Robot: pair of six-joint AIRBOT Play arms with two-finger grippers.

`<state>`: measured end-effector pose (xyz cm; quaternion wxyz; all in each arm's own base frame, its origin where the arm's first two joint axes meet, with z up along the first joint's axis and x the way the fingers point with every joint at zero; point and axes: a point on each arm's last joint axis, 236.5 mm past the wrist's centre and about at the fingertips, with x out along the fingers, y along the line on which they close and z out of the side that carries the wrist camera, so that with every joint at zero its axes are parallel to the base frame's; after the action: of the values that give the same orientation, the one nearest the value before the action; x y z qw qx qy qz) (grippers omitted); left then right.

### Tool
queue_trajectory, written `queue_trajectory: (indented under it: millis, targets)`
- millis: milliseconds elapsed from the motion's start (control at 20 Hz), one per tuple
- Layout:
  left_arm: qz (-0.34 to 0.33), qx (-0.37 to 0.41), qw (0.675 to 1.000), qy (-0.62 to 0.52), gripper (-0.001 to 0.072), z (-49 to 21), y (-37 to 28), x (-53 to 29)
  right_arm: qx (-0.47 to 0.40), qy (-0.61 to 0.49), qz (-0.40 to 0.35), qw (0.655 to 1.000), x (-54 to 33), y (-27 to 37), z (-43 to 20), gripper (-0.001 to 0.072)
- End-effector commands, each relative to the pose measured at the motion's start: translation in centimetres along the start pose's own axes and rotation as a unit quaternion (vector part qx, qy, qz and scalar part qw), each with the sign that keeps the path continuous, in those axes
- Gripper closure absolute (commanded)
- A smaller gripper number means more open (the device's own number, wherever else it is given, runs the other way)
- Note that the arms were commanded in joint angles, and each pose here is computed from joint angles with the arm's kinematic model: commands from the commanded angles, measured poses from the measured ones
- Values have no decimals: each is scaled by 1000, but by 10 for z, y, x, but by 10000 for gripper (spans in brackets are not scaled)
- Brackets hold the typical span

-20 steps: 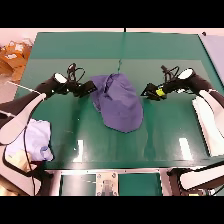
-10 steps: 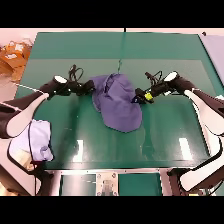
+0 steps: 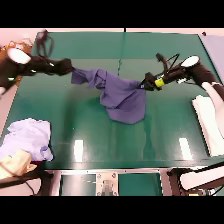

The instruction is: Fold the shirts.

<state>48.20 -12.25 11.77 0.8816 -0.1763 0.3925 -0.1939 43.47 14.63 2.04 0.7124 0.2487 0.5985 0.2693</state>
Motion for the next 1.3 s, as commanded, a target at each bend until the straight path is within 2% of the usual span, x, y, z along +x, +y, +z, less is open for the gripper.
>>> queue_trajectory:
  millis: [0, 100, 200, 450, 650, 900, 1000, 1050, 1250]
  targets:
    - [24, 76, 992, -99, 688, 40, -32, -96, -74, -53, -7, 996, -50, 38, 4, 698]
    - [16, 96, 987, -126, 688, 43, -55, -132, -102, -79, -6, 992, -72, 63, 1, 698]
    - [7, 114, 989, -92, 688, 21, -65, -143, -124, -86, -2, 989, -85, 82, -8, 698]
    - [11, 87, 996, -4, 688, -37, -36, -105, -152, -70, 10, 986, -64, 108, -20, 697]
    - [42, 40, 998, 15, 688, -84, 11, -59, -130, -80, 3, 988, -13, 93, -1, 697]
    - [64, -12, 997, 41, 688, -146, 55, -17, -70, -14, -14, 997, 79, 37, -8, 684]
    - [66, -21, 996, 55, 688, -160, 63, -7, -51, -4, -20, 999, 90, 18, -7, 365]
    - [67, -18, 996, 60, 688, -162, 65, -4, -34, -12, -19, 999, 78, 12, 0, 337]
    - [67, 1, 996, 65, 688, -164, 66, -3, 39, -31, -25, 998, -25, -17, 9, 337]
